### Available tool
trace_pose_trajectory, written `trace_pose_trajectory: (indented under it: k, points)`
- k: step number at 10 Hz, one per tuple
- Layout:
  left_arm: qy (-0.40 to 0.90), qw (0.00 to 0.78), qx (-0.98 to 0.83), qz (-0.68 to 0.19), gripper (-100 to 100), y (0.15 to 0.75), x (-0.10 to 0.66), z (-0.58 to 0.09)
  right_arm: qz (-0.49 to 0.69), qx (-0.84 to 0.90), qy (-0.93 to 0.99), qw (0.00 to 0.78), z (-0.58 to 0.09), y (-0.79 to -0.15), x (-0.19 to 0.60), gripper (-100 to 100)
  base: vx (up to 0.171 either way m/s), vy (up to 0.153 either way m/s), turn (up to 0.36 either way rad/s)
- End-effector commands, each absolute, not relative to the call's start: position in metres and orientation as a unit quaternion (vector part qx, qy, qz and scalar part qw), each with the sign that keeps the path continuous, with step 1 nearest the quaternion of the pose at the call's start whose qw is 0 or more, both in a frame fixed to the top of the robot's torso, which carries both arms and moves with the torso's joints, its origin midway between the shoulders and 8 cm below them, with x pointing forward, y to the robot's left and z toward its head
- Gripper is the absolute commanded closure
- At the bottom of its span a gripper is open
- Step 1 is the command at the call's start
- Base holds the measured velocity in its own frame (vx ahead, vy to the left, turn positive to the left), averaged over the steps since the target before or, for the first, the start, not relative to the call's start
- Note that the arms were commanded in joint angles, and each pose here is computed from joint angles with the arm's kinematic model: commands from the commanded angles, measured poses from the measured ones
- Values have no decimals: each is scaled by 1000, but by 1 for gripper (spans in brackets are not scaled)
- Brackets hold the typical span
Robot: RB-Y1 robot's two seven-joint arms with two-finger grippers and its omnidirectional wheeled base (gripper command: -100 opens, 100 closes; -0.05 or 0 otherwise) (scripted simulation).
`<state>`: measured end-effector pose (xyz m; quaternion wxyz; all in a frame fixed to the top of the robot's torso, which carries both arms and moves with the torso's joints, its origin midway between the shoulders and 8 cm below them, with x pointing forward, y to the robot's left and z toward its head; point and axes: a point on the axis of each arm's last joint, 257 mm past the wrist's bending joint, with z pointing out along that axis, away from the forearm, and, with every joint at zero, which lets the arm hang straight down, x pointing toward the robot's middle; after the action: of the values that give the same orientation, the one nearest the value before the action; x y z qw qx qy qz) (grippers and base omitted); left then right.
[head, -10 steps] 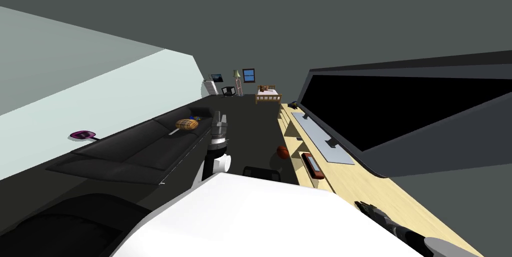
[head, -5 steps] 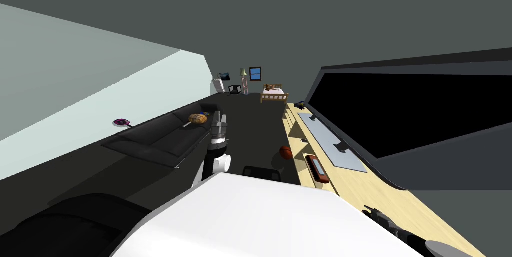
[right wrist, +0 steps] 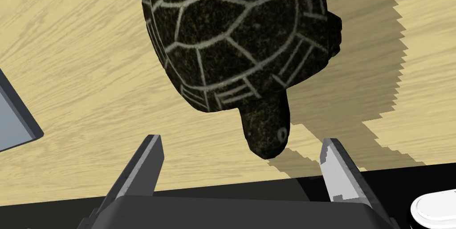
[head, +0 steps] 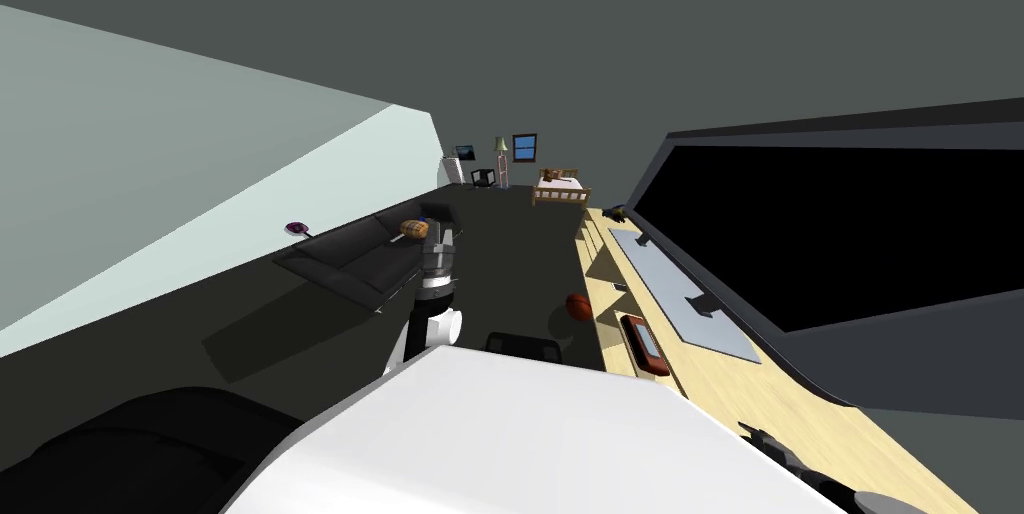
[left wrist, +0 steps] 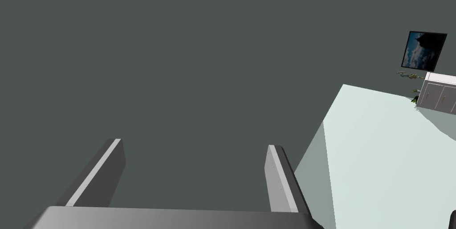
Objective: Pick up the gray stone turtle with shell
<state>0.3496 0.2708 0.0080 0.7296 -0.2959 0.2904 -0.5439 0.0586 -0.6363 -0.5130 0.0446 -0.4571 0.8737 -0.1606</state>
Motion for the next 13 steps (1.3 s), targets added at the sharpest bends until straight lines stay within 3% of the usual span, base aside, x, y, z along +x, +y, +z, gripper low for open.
trace_pose_trajectory:
  k: [1, 2, 6, 7, 8, 13]
  points:
    - [290, 730, -296, -544, 0, 271, 350, 8, -161, -457, 874, 45, -513, -636, 59, -100, -35, 2, 26]
    - [290, 730, -296, -544, 0, 271, 350, 8, -161, -456, 874, 45, -513, -636, 58, 100, -6, 1, -6]
    - [290, 730, -296, -544, 0, 271, 350, 8, -160, -456, 874, 45, -513, -636, 58, 100, -1, 1, -1]
    - [290, 730, -296, -544, 0, 271, 350, 8, -160, -456, 874, 45, -513, -636, 58, 0, 0, 0, 0]
    - [290, 730, -296, -544, 0, 271, 350, 8, -160, -468, 868, 47, -510, -634, 63, 100, 56, -13, -253]
    - [290, 730, -296, -544, 0, 271, 350, 8, -159, -509, 844, 55, -498, -624, 77, 100, 96, -3, -208]
